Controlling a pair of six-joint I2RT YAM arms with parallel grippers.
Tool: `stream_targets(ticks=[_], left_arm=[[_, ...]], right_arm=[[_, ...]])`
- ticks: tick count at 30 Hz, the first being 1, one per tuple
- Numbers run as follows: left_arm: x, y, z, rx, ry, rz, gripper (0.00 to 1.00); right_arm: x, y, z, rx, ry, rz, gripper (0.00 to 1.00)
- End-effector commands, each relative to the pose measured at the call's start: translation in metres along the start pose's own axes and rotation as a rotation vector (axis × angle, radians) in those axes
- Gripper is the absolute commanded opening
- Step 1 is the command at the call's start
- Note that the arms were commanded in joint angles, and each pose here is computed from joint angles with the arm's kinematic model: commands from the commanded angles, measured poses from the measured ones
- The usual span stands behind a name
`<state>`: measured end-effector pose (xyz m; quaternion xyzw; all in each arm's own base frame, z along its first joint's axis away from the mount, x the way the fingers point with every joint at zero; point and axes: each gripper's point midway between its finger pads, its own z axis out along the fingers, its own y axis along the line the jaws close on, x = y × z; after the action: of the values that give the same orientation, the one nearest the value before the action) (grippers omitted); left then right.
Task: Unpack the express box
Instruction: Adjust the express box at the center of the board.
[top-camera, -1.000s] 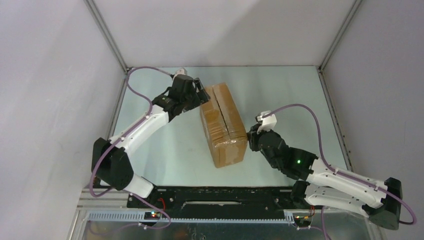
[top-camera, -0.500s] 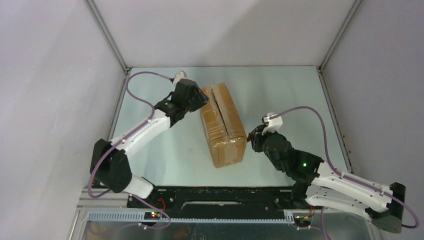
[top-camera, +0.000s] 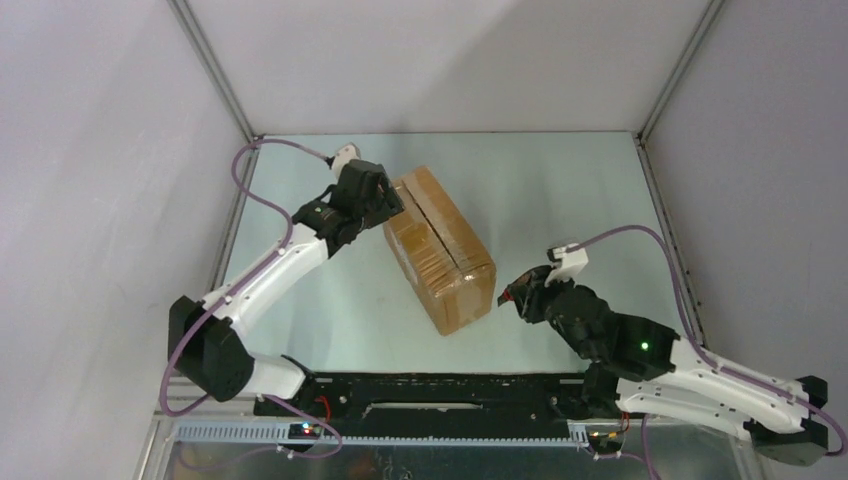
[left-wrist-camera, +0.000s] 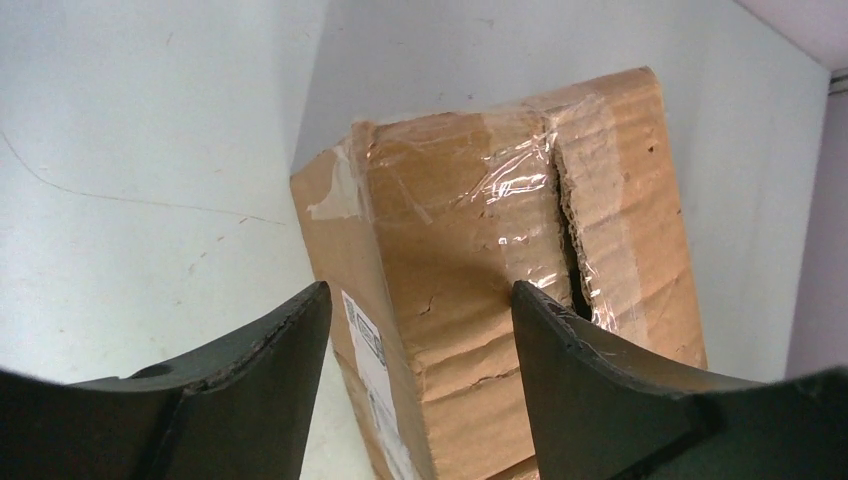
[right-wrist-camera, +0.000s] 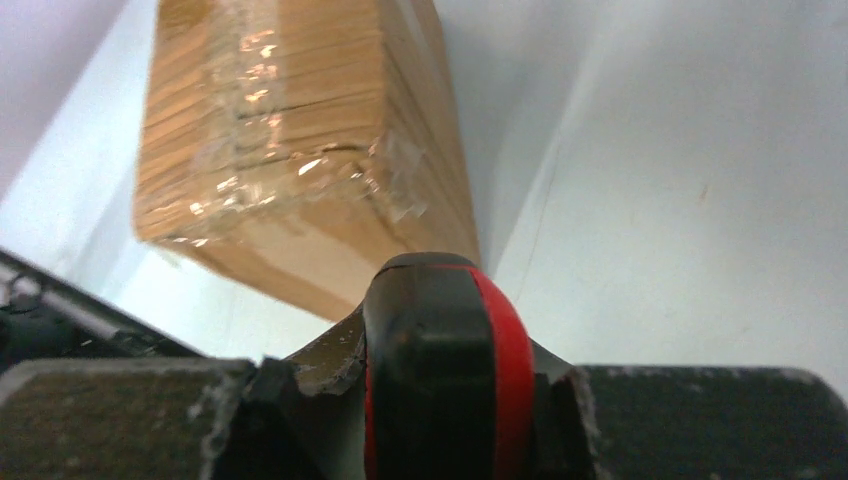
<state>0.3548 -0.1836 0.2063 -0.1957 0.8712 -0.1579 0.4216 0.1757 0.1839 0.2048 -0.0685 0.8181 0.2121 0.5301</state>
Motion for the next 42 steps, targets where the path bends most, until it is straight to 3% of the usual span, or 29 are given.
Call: stream_targets(ticks=[1, 5, 9, 17, 28, 42], left_arm=[[-0.004, 0.007, -0.013, -0.030, 0.041, 0.137, 0.71], [0.003, 0.007, -0.010, -0.028, 0.075, 0.159, 0.72], [0.016, 0.020, -0.011, -0.054, 0.098, 0.149, 0.72], [0.037, 0.041, -0.022, -0.105, 0.127, 0.168, 0.71], [0.063, 0.061, -0.059, -0.104, 0.135, 0.160, 0.71], [0.036, 0.063, -0.120, -0.018, 0.095, 0.237, 0.75]], right_arm=[[-0.001, 0.016, -0.026, -0.146, 0.043, 0.090, 0.00], [0.012, 0.032, -0.037, -0.246, 0.123, 0.132, 0.00], [0.006, 0.052, -0.032, -0.319, 0.106, 0.226, 0.00], [-0.006, 0.030, 0.010, -0.174, 0.035, 0.347, 0.00], [-0.038, -0.018, 0.048, -0.055, -0.059, 0.367, 0.00], [-0.065, -0.023, 0.056, -0.077, -0.151, 0.368, 0.00]])
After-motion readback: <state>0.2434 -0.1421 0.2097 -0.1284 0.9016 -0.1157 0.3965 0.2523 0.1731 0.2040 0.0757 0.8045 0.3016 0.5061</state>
